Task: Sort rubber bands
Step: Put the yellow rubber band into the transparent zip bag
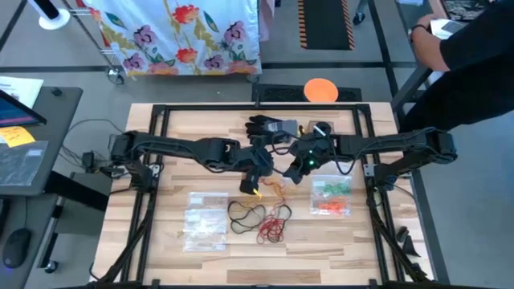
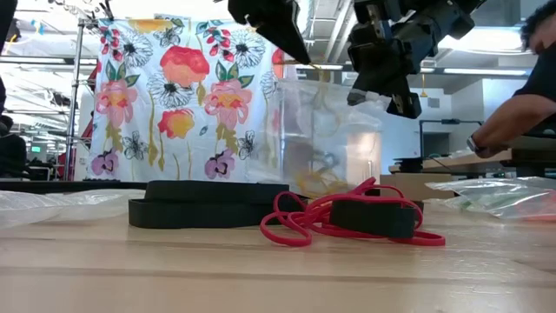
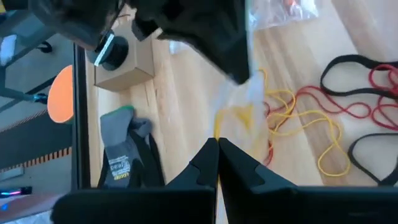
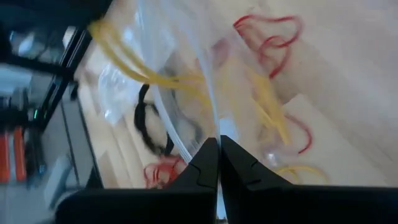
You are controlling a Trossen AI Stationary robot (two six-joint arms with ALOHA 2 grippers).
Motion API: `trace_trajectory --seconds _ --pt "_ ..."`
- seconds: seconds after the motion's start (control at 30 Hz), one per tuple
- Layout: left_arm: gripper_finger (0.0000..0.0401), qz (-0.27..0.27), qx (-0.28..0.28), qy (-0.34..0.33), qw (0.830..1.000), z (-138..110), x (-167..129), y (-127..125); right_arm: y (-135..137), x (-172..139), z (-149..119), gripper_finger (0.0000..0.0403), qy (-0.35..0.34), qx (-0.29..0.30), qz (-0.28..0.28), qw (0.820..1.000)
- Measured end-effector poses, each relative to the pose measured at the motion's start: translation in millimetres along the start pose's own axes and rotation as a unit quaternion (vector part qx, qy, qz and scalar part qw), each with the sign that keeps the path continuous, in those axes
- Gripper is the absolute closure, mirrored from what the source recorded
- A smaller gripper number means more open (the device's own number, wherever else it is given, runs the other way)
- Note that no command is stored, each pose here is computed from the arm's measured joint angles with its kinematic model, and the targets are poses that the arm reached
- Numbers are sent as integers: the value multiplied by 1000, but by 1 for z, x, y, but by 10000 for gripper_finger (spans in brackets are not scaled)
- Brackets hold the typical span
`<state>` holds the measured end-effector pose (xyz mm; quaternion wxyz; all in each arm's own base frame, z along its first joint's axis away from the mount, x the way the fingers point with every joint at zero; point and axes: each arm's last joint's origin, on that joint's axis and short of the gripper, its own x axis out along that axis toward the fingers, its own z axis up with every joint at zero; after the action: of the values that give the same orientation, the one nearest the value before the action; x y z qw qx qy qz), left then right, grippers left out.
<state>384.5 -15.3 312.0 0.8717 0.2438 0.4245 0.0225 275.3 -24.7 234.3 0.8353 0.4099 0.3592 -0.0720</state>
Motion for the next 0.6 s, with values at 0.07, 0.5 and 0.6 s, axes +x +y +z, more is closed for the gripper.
trace_trajectory --seconds 0.07,0.5,0.6 --pt "401 -6 2 17 1000 -3 3 -2 -1 -1 2 397 12 6 20 1000" --pt "401 -31 -3 20 999 -4 9 -7 -11 -5 11 397 -6 49 8 999" --pt "401 -29 -12 21 999 -4 15 -6 -12 -5 14 397 -14 41 7 999"
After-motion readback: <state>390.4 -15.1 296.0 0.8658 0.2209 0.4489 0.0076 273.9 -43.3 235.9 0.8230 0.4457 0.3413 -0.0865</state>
